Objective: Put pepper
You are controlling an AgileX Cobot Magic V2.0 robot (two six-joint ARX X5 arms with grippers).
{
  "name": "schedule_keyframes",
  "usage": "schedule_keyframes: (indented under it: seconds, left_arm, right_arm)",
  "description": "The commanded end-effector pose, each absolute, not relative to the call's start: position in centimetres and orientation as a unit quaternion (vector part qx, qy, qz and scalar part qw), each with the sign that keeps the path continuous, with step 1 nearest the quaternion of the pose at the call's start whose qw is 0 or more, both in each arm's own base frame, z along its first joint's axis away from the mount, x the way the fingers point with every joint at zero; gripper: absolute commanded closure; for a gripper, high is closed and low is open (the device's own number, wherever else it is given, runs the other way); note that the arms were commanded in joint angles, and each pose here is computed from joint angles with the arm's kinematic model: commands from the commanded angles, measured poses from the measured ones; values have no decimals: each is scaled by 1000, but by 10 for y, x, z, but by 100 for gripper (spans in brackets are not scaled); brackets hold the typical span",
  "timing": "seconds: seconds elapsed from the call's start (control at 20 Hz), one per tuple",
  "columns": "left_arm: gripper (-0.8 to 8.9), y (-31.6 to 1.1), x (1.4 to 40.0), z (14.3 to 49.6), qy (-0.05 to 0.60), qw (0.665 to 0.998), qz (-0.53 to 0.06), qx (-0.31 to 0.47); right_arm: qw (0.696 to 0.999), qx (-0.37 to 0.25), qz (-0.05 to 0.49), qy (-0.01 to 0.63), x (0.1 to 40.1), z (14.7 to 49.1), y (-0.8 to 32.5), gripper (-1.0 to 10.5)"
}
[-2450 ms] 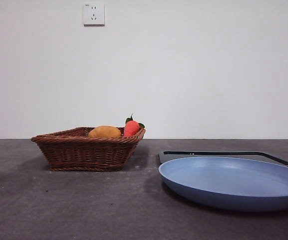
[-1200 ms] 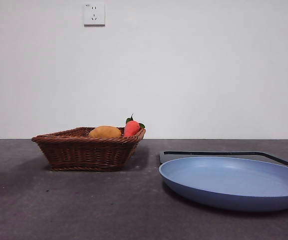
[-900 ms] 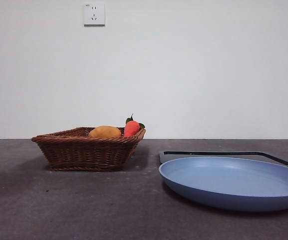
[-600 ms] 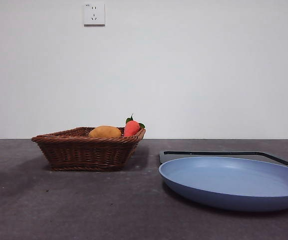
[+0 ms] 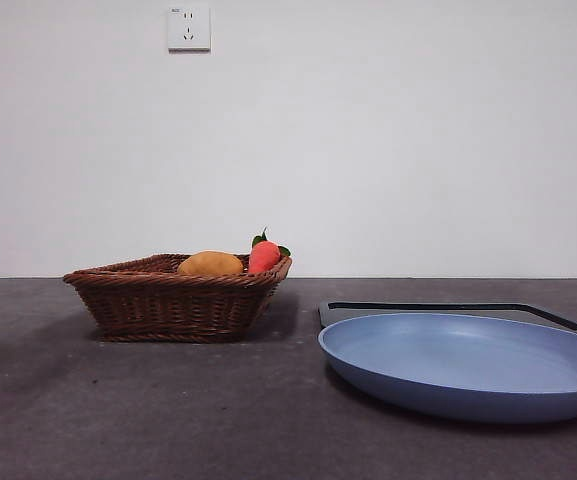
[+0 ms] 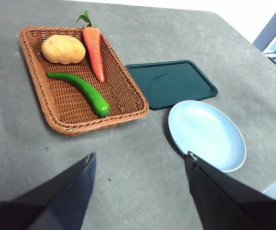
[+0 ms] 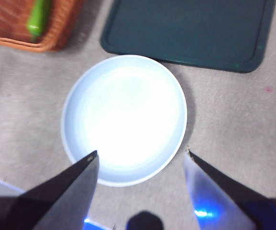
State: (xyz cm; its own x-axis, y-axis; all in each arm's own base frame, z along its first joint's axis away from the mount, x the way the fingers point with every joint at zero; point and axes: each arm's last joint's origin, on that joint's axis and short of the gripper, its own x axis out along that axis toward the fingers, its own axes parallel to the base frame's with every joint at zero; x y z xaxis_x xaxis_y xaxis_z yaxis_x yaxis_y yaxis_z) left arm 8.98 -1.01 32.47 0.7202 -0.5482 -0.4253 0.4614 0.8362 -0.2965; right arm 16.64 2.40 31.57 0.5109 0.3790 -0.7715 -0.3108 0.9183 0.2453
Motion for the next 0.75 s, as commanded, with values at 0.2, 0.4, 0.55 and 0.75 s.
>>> schedule_keyframes:
  seconds: [0.2,0.4,0.55,0.75]
  left_arm:
    - [487,-10,90,330,245,925,-276,-85]
    - [487,-10,90,330,245,925,-276,-85]
    - [487,-10,90,330,245,925,-276,-85]
    - [487,-10,90,330,245,925,-276,-85]
  right_arm:
    - [834,48,191,515,225,280,30,636]
    - [810,52,186,554,259,245,33,652]
    - [789,52,185,584,276,219,36,652]
    - [767,38,174,616,290,189,40,664]
